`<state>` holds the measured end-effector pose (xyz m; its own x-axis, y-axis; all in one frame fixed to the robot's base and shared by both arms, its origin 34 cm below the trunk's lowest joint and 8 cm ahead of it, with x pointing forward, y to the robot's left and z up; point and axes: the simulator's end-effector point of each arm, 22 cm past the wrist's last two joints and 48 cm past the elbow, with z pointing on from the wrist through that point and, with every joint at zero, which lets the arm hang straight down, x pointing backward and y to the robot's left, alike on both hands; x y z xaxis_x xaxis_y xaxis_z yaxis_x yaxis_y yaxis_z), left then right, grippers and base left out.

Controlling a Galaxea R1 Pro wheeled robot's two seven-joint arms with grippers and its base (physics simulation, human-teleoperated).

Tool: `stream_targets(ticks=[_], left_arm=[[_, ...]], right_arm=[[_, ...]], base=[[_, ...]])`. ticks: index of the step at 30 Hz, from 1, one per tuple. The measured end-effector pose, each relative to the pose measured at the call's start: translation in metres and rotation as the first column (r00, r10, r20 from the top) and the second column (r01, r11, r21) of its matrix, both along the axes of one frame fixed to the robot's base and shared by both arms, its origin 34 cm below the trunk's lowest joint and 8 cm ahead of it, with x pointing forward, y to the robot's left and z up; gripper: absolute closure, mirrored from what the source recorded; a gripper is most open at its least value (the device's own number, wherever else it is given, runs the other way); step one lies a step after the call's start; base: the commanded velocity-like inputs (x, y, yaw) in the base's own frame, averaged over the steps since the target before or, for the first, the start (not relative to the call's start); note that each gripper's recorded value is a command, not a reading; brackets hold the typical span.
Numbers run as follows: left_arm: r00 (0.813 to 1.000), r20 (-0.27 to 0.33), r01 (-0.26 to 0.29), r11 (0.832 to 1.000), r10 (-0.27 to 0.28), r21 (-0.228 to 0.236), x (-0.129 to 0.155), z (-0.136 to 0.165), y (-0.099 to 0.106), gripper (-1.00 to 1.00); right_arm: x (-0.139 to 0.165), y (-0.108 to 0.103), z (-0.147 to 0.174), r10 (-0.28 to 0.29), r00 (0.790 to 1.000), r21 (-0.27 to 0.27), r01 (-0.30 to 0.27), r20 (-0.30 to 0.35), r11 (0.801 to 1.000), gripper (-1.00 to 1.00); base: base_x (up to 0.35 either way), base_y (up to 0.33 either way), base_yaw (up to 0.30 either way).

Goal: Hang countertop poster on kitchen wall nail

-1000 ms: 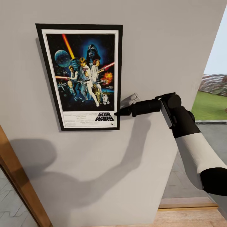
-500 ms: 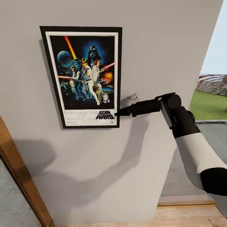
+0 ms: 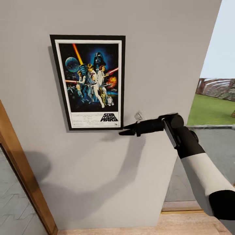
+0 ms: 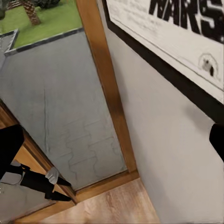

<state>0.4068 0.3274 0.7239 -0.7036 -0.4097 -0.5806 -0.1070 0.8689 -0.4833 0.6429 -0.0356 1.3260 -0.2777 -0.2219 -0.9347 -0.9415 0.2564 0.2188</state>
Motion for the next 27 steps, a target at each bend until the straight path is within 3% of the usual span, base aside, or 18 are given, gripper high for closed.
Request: stream_targets(ticks=[6, 11, 16, 17, 23, 27], left_arm=[[1.0, 0.009, -0.001, 1.0, 0.001, 0.002, 0.003, 0.003, 0.001, -1.0], [1.0, 0.017, -0.001, 1.0, 0.001, 0.002, 0.005, 0.005, 0.001, -1.0], [1.0, 0.025, -0.002, 1.0, 0.002, 0.003, 0.007, 0.008, 0.002, -1.0], [1.0, 0.024, -0.006, 1.0, 0.006, 0.007, 0.008, 0.008, 0.003, -1.0], [0.999, 0.02, -0.027, 0.999, 0.026, 0.031, 0.01, 0.007, 0.009, -1.0], [0.999, 0.012, -0.047, 0.997, 0.047, 0.059, 0.01, 0.005, 0.015, -1.0]], right_arm=[[-0.014, -0.008, -0.056, -0.001, 0.999, 0.009, 0.001, -0.05, 1.0, -1.0], [-0.019, -0.024, -0.081, -0.023, 0.999, 0.054, 0.025, -0.035, 0.998, -1.0], [-0.03, -0.034, -0.114, -0.041, 0.996, 0.064, 0.046, -0.077, 0.997, -1.0], [-0.037, -0.039, -0.14, -0.053, 0.993, 0.057, 0.059, -0.107, 0.997, -1.0], [-0.058, -0.054, -0.203, -0.08, 0.983, 0.062, 0.091, -0.164, 0.994, -1.0], [-0.065, -0.081, -0.255, -0.149, 0.963, 0.095, 0.174, -0.226, 0.98, -1.0]], base=[[-0.019, 0.0, 0.0], [-0.004, 0.0, 0.0], [-0.001, 0.0, 0.0], [0.0, 0.0, 0.0], [0.0, 0.0, 0.0], [0.0, 0.0, 0.0]])
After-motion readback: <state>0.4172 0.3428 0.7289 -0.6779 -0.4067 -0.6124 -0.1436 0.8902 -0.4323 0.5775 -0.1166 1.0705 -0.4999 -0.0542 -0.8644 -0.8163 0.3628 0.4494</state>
